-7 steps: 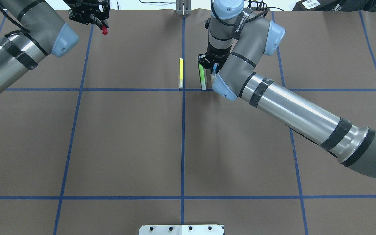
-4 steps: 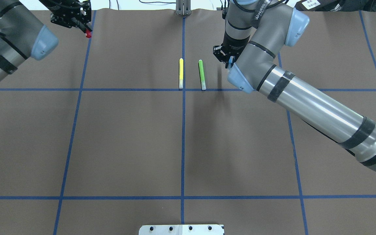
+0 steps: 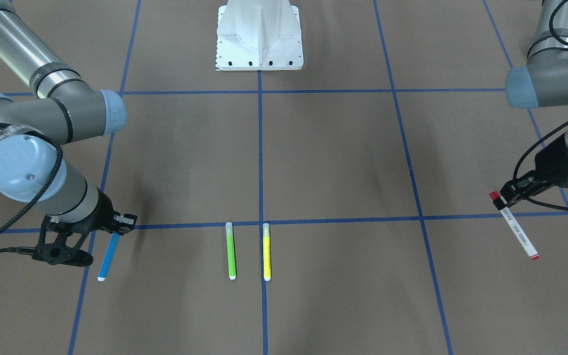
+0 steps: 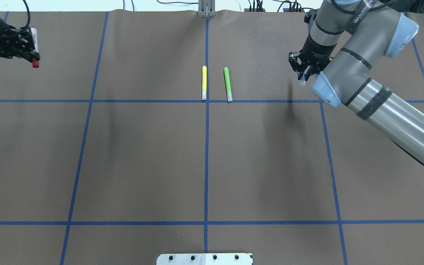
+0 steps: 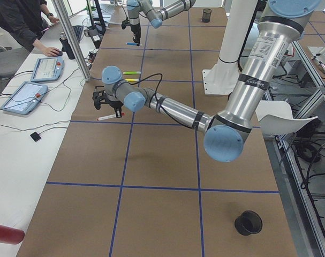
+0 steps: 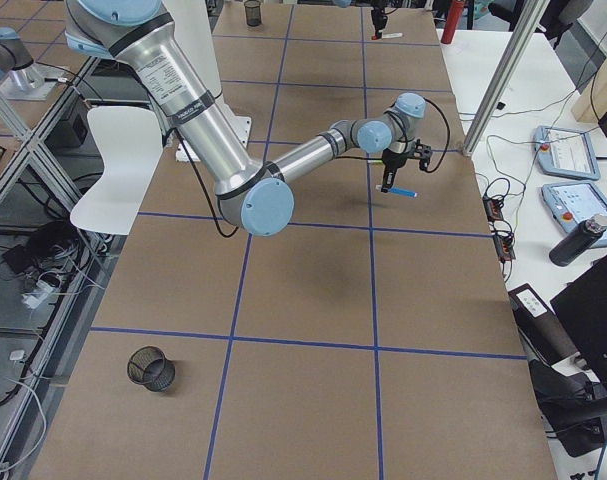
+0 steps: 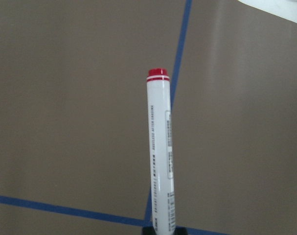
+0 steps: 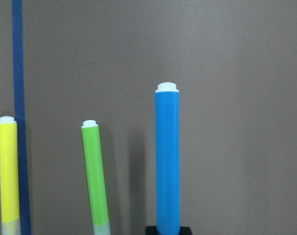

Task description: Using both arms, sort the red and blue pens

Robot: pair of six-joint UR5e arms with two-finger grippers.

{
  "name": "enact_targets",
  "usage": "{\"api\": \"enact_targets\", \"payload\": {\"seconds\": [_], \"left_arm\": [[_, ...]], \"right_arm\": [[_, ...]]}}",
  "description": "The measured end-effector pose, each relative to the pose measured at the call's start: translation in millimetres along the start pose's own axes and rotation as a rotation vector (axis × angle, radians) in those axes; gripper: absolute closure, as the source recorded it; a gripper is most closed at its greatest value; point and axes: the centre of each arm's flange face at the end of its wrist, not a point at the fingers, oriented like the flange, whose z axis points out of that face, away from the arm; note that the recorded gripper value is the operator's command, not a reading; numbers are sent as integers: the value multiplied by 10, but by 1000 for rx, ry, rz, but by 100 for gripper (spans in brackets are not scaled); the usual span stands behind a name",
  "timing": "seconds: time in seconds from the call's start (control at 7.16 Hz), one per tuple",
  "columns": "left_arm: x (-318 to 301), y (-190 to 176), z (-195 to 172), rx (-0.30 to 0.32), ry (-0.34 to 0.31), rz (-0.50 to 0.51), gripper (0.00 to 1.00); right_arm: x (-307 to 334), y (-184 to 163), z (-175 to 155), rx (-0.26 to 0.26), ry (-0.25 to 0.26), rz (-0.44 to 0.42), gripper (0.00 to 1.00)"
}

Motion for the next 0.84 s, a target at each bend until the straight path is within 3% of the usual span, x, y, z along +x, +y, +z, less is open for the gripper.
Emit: {"api": "enact_targets", "payload": {"seconds": [0.28,0.56,0.7,0.84], "left_arm": [[-976,237,78,-46,-49,39,100],[-1760,421,28,-83,-60,74,100],[-1980,476,-21,-89,-55,84,100],[-2097,495,-72,-87,-52,91,100]], "right_arm": [[815,161,-122,-50,-51,36,100],[1484,386,-174,-52,-49,-44,100],[1740,402,-176,-33,2,-127,100],[1989,342,-208,-18,99,-226,100]]}}
